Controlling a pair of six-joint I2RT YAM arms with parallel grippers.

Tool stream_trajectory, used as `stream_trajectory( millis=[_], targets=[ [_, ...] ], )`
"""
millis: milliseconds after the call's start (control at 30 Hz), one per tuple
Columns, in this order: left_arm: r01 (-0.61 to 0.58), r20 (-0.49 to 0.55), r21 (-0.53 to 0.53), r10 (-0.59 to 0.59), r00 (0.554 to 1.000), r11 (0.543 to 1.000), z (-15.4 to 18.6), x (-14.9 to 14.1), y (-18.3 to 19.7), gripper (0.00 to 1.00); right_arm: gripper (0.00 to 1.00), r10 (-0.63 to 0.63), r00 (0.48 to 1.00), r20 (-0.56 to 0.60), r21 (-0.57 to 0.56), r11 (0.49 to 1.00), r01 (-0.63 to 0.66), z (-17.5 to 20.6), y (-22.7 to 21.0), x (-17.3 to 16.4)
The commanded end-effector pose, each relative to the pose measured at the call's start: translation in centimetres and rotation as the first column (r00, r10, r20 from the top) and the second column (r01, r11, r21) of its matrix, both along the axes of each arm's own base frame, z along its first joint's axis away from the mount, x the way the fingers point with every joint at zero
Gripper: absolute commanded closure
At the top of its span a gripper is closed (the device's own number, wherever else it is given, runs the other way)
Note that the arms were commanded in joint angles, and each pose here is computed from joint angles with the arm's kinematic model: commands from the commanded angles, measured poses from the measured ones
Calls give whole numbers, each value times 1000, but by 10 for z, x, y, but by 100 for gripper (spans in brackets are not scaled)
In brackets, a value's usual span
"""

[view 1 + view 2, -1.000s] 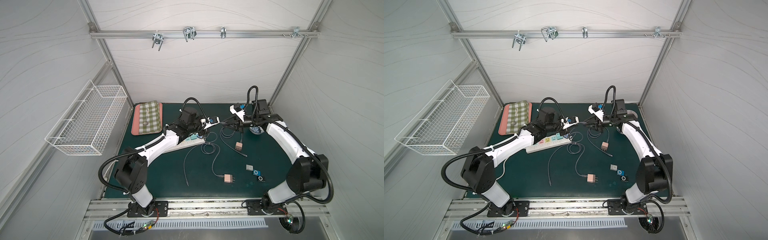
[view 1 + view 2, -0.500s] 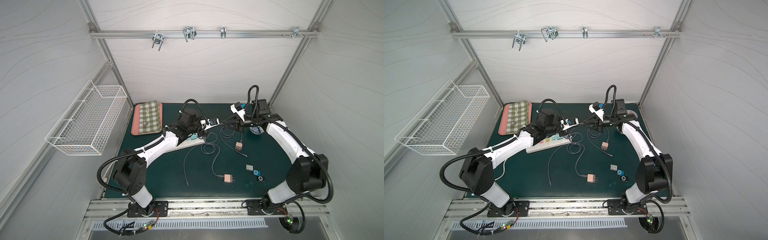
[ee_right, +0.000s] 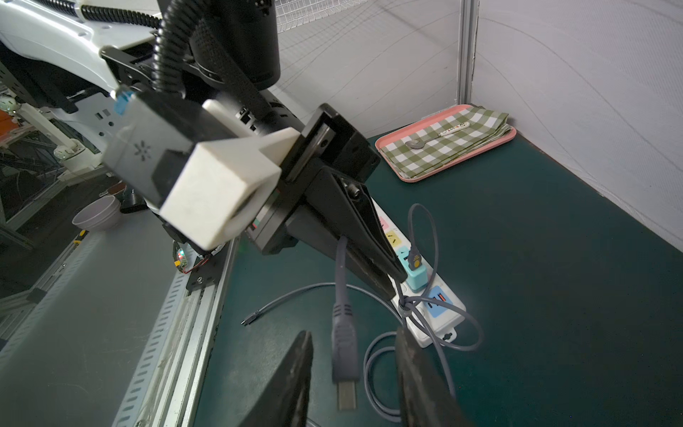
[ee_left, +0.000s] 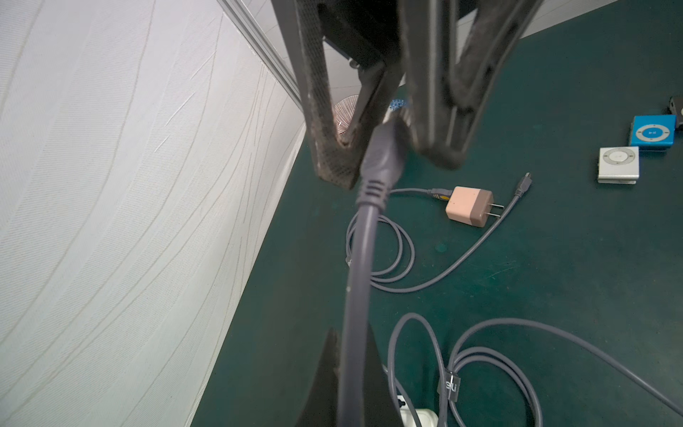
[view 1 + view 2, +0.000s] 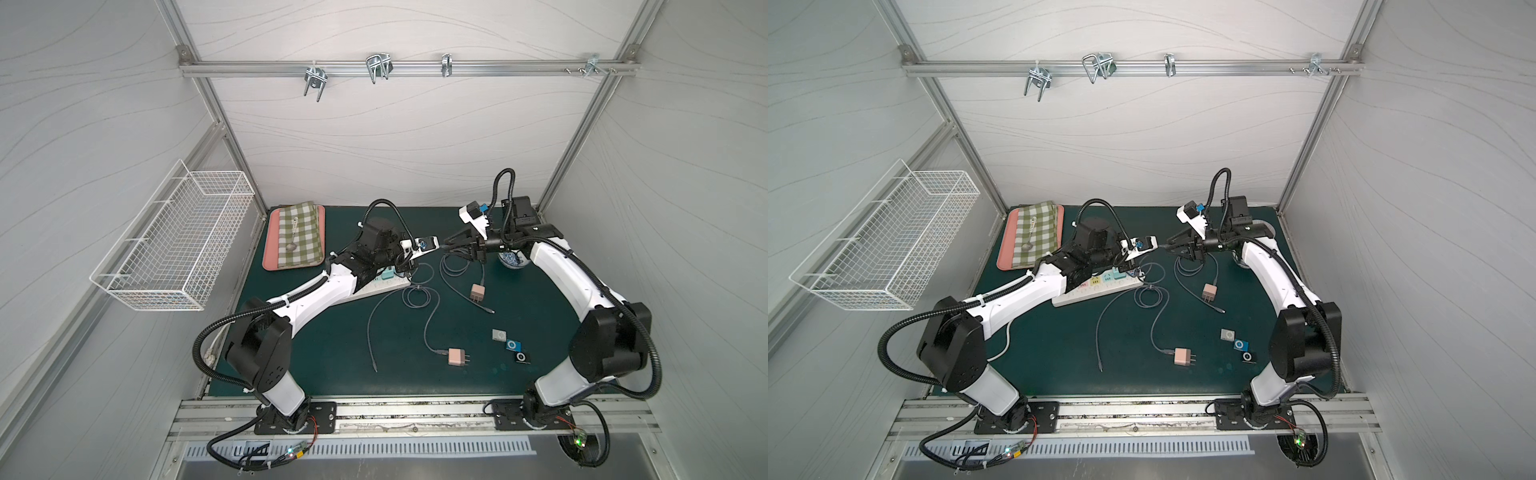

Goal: Charge mp3
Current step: Pick up the charging cable from the center of the board.

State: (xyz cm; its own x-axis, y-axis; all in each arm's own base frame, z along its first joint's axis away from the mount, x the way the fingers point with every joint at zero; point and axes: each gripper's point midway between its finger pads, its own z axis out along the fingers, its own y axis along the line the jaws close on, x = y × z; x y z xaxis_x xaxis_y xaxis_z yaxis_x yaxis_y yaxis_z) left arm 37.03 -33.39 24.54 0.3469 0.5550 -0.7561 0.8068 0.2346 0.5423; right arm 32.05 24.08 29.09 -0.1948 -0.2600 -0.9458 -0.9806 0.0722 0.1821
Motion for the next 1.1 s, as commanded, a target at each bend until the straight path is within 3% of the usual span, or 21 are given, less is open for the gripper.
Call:
stream_trajectory(
  millis=[0,400,567,633,800,867,933,1067],
  targets=[
    [10,98,-32,-7,995,999,28,-1,-2,100,62,9,1000,-29,17,1000,-9,3,-2,-6],
    [8,101,-36,-4,995,999,28,-1,-1,100,95,37,998,-60,41,999,-35,5,1,-6],
    [7,84,-47,-3,996,999,29,-1,-2,99,100,37,998,-46,40,999,-35,6,0,-5],
    [10,61,-60,-6,998,998,30,-3,-3,94,100,38,999,-34,39,999,-36,7,0,-6],
    [45,-28,-107,-48,998,993,34,-13,-5,61,100,40,999,21,31,999,-40,8,0,-4],
    [80,-90,-145,-94,992,986,37,-21,-6,52,100,46,998,53,29,998,-47,9,1,-5],
    [70,-137,-198,-98,986,978,44,-20,-5,47,100,52,994,99,25,998,-55,10,1,-5],
    [58,-229,-297,-130,965,953,59,-17,-1,46,100,67,983,170,16,997,-70,10,3,-7]
  ],
)
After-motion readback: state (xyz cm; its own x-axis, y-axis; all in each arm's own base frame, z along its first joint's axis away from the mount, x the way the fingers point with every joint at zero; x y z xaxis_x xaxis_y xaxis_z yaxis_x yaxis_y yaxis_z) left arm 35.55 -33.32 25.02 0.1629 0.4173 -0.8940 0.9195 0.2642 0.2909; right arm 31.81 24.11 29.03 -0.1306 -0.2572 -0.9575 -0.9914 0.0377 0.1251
